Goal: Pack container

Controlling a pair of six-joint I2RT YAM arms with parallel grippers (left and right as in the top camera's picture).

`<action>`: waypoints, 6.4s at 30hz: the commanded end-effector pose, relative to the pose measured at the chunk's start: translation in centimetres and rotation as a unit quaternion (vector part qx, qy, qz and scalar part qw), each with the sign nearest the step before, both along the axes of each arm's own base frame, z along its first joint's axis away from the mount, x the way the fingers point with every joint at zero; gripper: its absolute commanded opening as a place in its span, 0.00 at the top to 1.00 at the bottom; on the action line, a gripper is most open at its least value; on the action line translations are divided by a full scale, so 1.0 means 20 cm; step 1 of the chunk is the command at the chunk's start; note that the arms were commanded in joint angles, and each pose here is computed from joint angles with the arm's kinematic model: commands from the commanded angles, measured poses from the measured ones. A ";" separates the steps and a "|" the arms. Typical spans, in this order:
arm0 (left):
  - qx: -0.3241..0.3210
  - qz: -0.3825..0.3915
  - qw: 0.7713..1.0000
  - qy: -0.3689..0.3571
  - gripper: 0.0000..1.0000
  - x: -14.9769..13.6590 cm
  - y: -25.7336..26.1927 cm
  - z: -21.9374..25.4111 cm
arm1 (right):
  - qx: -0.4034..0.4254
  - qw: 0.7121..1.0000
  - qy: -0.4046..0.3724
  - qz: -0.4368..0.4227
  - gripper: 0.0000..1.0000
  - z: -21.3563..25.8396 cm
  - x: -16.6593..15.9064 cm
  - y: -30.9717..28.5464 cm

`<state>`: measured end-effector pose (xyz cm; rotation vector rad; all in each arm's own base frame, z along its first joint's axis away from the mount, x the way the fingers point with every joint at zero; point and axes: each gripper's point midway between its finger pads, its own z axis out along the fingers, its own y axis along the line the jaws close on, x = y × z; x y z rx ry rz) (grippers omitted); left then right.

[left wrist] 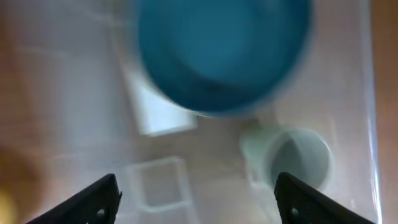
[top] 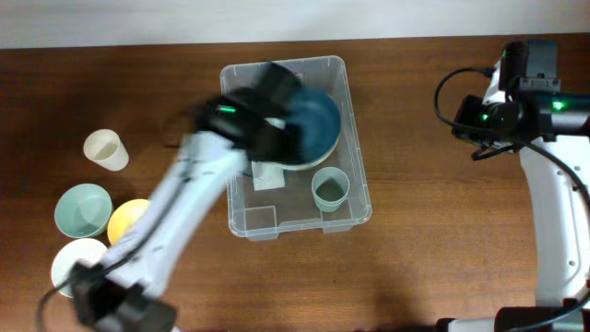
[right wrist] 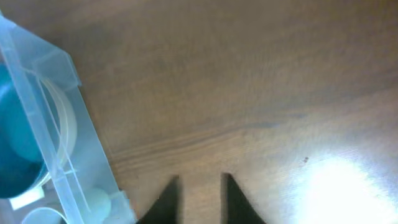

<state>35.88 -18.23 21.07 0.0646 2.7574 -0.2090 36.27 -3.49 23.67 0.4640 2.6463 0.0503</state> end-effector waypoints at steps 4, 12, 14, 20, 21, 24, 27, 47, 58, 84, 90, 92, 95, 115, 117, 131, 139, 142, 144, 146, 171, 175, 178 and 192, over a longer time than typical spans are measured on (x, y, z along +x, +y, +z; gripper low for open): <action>0.001 0.163 0.983 -0.079 0.15 0.05 0.65 0.35 | 0.051 0.994 0.060 0.080 0.96 -0.36 -0.08 0.21; 0.020 0.284 0.958 -0.041 0.13 -0.04 1.11 0.30 | 0.106 0.957 0.075 0.261 0.96 -0.56 -0.20 0.66; 0.021 0.294 0.955 -0.039 0.13 -0.05 1.15 0.30 | 0.116 0.946 0.076 0.294 0.96 -0.55 -0.23 0.75; 0.023 0.300 0.953 -0.038 0.13 -0.05 1.18 0.30 | 0.112 0.927 0.085 0.348 0.96 -0.55 -0.31 0.93; 0.024 0.298 0.953 -0.038 0.13 -0.05 1.18 0.30 | 0.112 0.927 0.084 0.347 0.96 -0.55 -0.31 0.93; 0.032 0.296 0.954 -0.039 0.13 -0.06 1.19 0.30 | 0.097 0.935 0.082 0.331 0.96 -0.56 -0.28 0.89; 0.042 0.294 0.954 -0.041 0.08 -0.06 1.20 0.30 | 0.054 0.949 0.081 0.300 0.96 -0.58 -0.23 0.76; 0.140 0.283 0.949 -0.003 0.04 0.20 1.57 -0.03 | -0.049 0.984 -0.114 0.127 0.40 0.20 0.00 0.19; 0.103 0.236 0.960 0.108 0.05 0.38 1.56 -0.71 | -0.046 0.987 -0.085 0.128 0.40 0.14 -0.04 0.19; -0.004 0.119 0.993 -0.014 0.99 0.41 0.93 0.10 | -0.056 0.989 -0.069 0.122 0.46 0.12 -0.07 0.17; -0.048 -0.032 0.998 -0.020 0.99 0.19 0.30 0.27 | -0.067 0.990 -0.067 0.109 0.46 0.12 -0.07 0.14; -0.060 -0.079 0.995 0.000 0.99 0.10 0.12 0.25 | -0.067 0.990 -0.066 0.109 0.46 0.12 -0.07 0.14; -0.061 -0.154 0.986 0.030 0.99 -0.06 -0.15 0.18 | -0.067 0.990 -0.066 0.109 0.46 0.12 -0.07 0.14; -0.021 -0.271 0.955 0.121 0.61 -0.46 -0.62 -0.14 | -0.066 0.990 -0.061 0.109 0.45 0.11 -0.08 0.14; -0.017 -0.269 0.956 0.118 0.48 -0.45 -0.61 -0.15 | -0.066 0.990 -0.061 0.109 0.46 0.11 -0.08 0.14; 0.087 -0.054 0.995 -0.002 0.36 -0.13 0.03 0.16 | -0.066 0.990 -0.059 0.109 0.46 0.11 -0.09 0.14; 0.074 0.152 0.984 -0.049 0.30 -0.15 0.78 0.46 | -0.066 0.990 -0.059 0.109 0.46 0.11 -0.08 0.14; 0.080 0.213 0.974 -0.019 0.29 -0.19 1.00 0.41 | -0.066 0.990 -0.059 0.109 0.46 0.11 -0.08 0.14; 0.073 0.241 0.968 0.007 0.25 -0.20 1.09 0.32 | -0.066 0.990 -0.059 0.109 0.46 0.11 -0.09 0.14; 0.063 0.258 0.963 0.033 0.23 -0.21 1.14 0.20 | -0.066 0.990 -0.059 0.109 0.46 0.11 -0.09 0.14; 0.033 0.274 0.943 0.185 0.33 -0.29 1.17 -0.99 | -0.066 0.990 -0.057 0.109 0.46 0.11 -0.09 0.14; 0.032 0.274 0.944 0.181 0.87 -0.27 1.17 -1.00 | -0.066 0.990 -0.058 0.109 0.46 0.11 -0.09 0.14; 0.023 0.272 0.947 0.170 0.99 -0.23 1.16 -0.96 | -0.066 0.990 -0.058 0.109 0.46 0.11 -0.09 0.14; -0.033 0.146 0.988 -0.040 0.99 0.10 0.74 0.04 | -0.066 0.990 -0.058 0.109 0.46 0.11 -0.09 0.14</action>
